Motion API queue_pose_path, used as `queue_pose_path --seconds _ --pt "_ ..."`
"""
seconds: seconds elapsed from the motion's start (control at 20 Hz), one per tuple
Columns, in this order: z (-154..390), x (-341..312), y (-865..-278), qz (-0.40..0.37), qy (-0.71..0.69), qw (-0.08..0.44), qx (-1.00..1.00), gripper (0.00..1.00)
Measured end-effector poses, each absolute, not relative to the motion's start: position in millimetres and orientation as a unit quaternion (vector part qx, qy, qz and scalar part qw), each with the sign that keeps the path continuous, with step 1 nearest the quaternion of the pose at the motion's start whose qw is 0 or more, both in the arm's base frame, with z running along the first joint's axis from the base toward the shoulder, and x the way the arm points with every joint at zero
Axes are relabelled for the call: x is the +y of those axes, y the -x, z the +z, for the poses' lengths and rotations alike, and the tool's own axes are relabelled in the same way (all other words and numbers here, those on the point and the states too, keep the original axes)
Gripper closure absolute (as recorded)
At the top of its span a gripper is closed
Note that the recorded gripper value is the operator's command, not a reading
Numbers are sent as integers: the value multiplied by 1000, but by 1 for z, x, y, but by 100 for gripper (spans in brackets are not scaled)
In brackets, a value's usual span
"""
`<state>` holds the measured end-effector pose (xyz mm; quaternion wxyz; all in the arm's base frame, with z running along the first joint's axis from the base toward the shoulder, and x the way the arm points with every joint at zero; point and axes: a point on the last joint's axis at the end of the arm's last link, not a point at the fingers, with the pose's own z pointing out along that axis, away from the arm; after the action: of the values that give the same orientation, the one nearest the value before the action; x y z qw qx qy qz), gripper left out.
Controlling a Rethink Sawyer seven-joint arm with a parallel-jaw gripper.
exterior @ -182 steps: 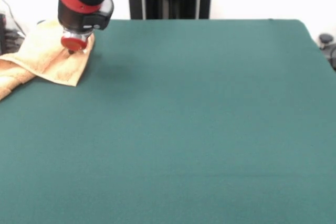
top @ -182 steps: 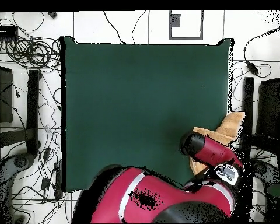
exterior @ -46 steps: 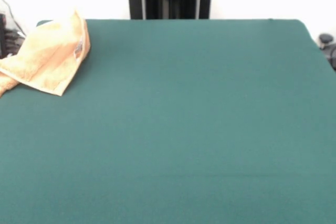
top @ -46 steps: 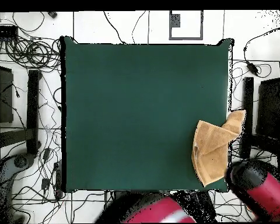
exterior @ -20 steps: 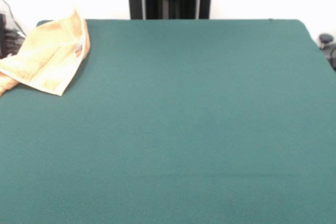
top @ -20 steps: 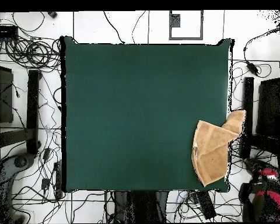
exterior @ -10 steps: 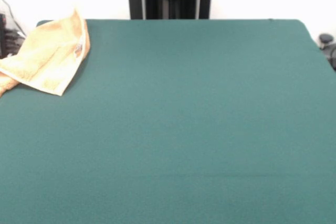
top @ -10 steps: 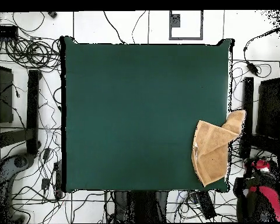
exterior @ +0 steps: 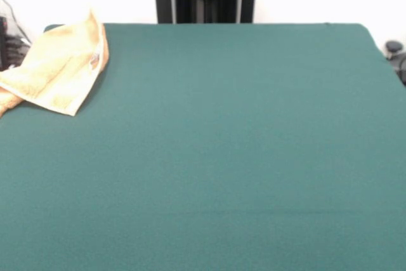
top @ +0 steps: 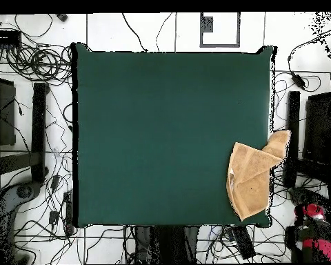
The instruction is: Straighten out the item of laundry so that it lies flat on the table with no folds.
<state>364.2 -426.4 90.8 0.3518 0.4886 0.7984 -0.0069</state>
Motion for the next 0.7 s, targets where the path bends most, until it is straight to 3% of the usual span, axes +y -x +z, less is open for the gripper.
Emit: queue_pose_path --seconds 0.25,0.35,0.4,0.55,0.7 --pt "97 -449 -321 -4 -593 301 747 100" --pt "104 -450 -310 -22 -655 230 719 100" --pt "111 -440 -311 -45 -678 163 716 100" --pt "120 -420 -322 -73 -680 89 725 100" --pt "137 -379 -353 -123 -646 -18 753 100"
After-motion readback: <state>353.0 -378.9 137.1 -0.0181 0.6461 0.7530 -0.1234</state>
